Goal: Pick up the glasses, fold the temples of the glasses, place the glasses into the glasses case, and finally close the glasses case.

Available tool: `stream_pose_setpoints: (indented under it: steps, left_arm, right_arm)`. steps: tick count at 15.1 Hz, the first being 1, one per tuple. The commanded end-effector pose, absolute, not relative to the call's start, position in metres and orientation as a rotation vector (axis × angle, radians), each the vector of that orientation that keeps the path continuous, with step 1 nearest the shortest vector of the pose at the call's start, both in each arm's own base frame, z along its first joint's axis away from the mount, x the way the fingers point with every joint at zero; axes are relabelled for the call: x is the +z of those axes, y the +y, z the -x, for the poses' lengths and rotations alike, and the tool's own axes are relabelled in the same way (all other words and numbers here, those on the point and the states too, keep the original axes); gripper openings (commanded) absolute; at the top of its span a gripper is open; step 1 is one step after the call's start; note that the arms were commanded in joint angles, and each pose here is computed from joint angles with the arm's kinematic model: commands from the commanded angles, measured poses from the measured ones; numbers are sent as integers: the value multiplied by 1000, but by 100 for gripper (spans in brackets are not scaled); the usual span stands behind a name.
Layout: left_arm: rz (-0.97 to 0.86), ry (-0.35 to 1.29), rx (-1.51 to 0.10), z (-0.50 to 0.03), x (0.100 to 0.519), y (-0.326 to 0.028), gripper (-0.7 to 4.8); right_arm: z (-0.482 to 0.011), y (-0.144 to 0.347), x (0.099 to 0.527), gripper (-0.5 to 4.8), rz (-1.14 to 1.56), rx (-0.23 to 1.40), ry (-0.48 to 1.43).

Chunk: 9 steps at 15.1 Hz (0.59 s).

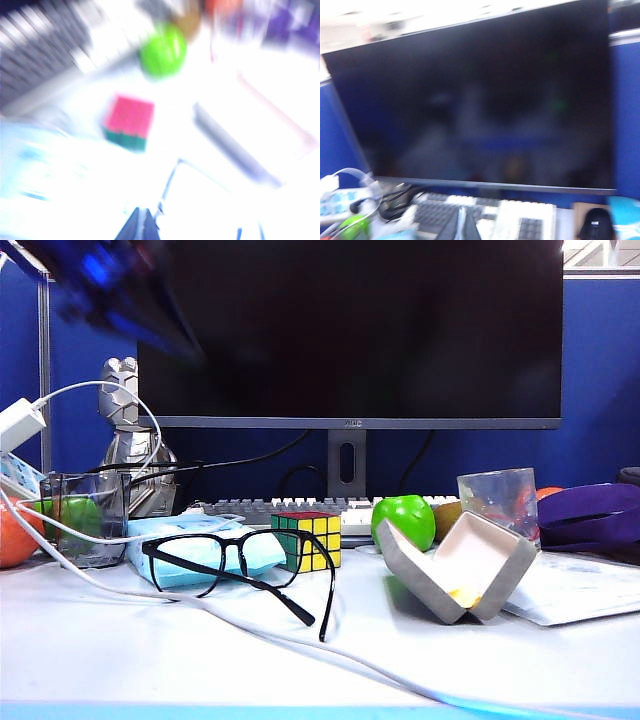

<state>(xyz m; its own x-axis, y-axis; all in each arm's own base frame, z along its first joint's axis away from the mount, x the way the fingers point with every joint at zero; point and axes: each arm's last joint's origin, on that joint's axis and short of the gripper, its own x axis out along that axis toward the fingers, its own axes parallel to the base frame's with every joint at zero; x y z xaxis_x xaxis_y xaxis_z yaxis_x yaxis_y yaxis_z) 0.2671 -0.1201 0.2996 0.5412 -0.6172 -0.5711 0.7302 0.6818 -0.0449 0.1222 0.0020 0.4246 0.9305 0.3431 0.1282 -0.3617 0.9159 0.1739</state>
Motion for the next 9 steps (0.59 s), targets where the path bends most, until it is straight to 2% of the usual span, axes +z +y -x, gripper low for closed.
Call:
stream_pose_setpoints:
  steps: [1, 2, 6, 9]
  left_arm:
    - [-324, 659, -826, -275, 275, -143, 83]
    - [-380, 706, -823, -277, 260, -155, 125]
    - [-549, 822, -868, -280, 225, -168, 126]
    - [-592, 809, -869, -283, 222, -169, 126]
  right_arm:
    - [-121, 2, 427, -1, -191, 379, -108]
    - [-122, 2, 427, -1, -192, 378, -106]
    - [-122, 2, 427, -1, -192, 378, -105]
    - [-122, 2, 427, -1, -192, 378, -104]
